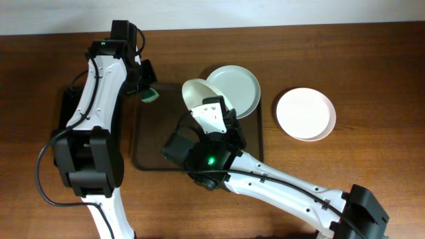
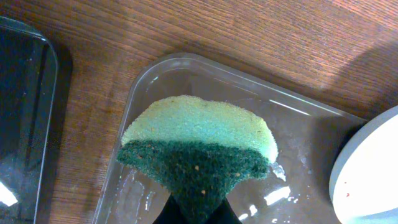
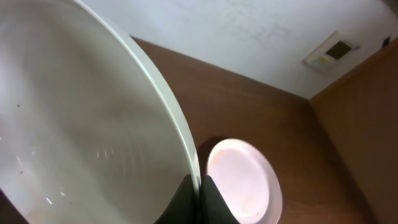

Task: Clean dirty plates on tray and stack at the side

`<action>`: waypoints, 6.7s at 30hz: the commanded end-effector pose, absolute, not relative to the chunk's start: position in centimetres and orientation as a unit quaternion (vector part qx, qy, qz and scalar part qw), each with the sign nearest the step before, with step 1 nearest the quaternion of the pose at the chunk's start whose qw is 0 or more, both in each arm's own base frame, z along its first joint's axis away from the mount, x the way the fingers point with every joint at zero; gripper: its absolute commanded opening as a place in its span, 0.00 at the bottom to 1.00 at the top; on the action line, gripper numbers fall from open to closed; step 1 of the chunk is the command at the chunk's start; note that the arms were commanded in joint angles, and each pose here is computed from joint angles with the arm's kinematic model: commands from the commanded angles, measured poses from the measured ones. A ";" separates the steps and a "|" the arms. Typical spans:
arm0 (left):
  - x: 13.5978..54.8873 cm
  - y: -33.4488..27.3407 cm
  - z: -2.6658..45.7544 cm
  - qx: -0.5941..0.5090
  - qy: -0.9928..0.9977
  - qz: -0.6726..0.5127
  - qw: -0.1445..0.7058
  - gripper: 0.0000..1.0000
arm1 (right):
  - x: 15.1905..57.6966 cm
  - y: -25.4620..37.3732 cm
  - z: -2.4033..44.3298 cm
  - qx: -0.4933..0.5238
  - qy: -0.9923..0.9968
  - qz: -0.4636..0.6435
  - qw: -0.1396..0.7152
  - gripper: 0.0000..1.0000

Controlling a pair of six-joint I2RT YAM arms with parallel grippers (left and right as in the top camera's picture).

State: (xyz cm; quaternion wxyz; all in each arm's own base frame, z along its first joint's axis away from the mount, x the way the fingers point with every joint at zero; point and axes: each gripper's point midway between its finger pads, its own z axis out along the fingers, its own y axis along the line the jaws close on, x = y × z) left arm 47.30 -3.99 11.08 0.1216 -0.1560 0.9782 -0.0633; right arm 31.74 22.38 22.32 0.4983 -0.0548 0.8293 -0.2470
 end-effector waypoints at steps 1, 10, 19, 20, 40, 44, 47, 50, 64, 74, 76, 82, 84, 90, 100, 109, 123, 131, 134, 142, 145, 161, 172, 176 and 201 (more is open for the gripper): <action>47.6 -3.6 12.8 -0.148 0.977 -0.059 0.144 0.00 | 31.6 23.2 22.0 -0.050 0.847 -0.212 0.485 0.04; 47.6 -3.6 12.8 -0.148 0.977 -0.059 0.144 0.00 | 31.9 21.2 23.3 0.017 0.909 -0.058 0.413 0.04; 47.6 -3.6 12.8 -0.148 0.977 -0.059 0.144 0.01 | 34.8 4.6 22.9 0.241 0.928 0.035 0.281 0.04; 47.6 -3.6 12.8 -0.148 0.977 -0.059 0.144 0.00 | 35.0 2.5 22.3 0.264 0.926 0.040 0.267 0.04; 47.6 -3.7 12.7 -0.147 0.977 -0.059 0.144 0.00 | 35.2 -9.4 6.3 0.373 0.926 -0.025 0.046 0.04; 47.6 -3.7 12.8 -0.147 0.977 -0.059 0.144 0.00 | 35.1 -9.7 6.4 0.376 0.925 -0.025 0.046 0.11; 47.6 -3.7 12.8 -0.147 0.977 -0.059 0.144 0.00 | 35.8 -7.7 6.6 0.321 0.946 0.022 0.042 0.57; 47.6 -3.7 12.8 -0.147 0.977 -0.059 0.144 0.00 | 37.3 -4.8 8.7 0.272 0.958 0.071 0.052 0.65; 47.5 -3.7 12.7 -0.148 0.977 -0.059 0.142 0.00 | 43.5 12.0 7.7 0.257 0.954 0.086 0.128 0.39; 47.4 -3.6 12.7 -0.148 0.978 -0.058 0.138 0.00 | 41.6 13.9 2.2 0.249 0.965 0.044 0.070 0.23; 47.4 -3.6 12.7 -0.148 0.978 -0.058 0.138 0.01 | 41.3 14.5 2.0 0.244 0.966 0.053 0.060 0.23; 47.4 -3.6 12.7 -0.148 0.978 -0.058 0.138 0.00 | 39.5 17.0 1.3 0.212 0.975 0.048 0.039 0.23; 47.4 -3.6 12.7 -0.148 0.978 -0.058 0.138 0.00 | 38.5 18.5 1.3 0.193 0.980 0.047 0.032 0.23; 47.4 -3.7 12.7 -0.148 0.978 -0.058 0.138 0.00 | 34.8 22.3 1.2 0.131 0.991 0.032 0.007 0.22; 47.4 -3.6 12.7 -0.148 0.978 -0.058 0.138 0.00 | 35.7 25.2 4.2 0.046 0.997 0.042 0.044 0.26; 47.4 -3.6 12.7 -0.148 0.978 -0.058 0.138 0.00 | 43.2 24.7 6.0 -0.145 0.968 0.169 0.115 0.72; 47.4 -3.6 12.7 -0.148 0.978 -0.056 0.138 0.01 | 43.4 29.6 1.6 -0.235 0.947 0.172 0.137 0.64; 47.4 -3.3 12.6 -0.149 0.978 -0.049 0.140 0.00 | 43.5 28.6 0.5 -0.168 0.968 0.142 0.124 0.09; 47.4 -3.3 12.6 -0.149 0.978 -0.049 0.140 0.01 | 42.3 27.9 0.1 -0.115 0.980 0.137 0.090 0.04; 46.3 -4.5 11.2 -0.137 0.983 -0.046 0.116 0.00 | 39.8 24.4 -0.9 0.092 0.994 0.062 0.024 0.04; 44.6 -5.7 9.3 -0.124 0.988 -0.040 0.086 0.00 | 39.5 24.1 -1.0 0.108 0.992 0.055 0.020 0.04; 42.1 -10.9 0.3 0.040 0.994 -0.035 0.094 0.00 | 39.6 24.3 -1.0 0.113 0.992 0.060 0.020 0.04; 46.3 -9.8 -0.1 0.137 0.971 -0.027 0.196 0.00 | 39.5 24.5 -1.0 0.104 0.992 0.064 0.018 0.04; 45.1 -9.8 -0.5 0.139 0.975 -0.031 0.171 0.00 | 39.5 24.5 -1.0 0.104 0.992 0.064 0.019 0.04; 44.8 -8.2 -4.5 0.065 0.987 0.020 0.143 0.00 | 39.6 24.7 -0.9 0.100 0.992 0.071 0.018 0.04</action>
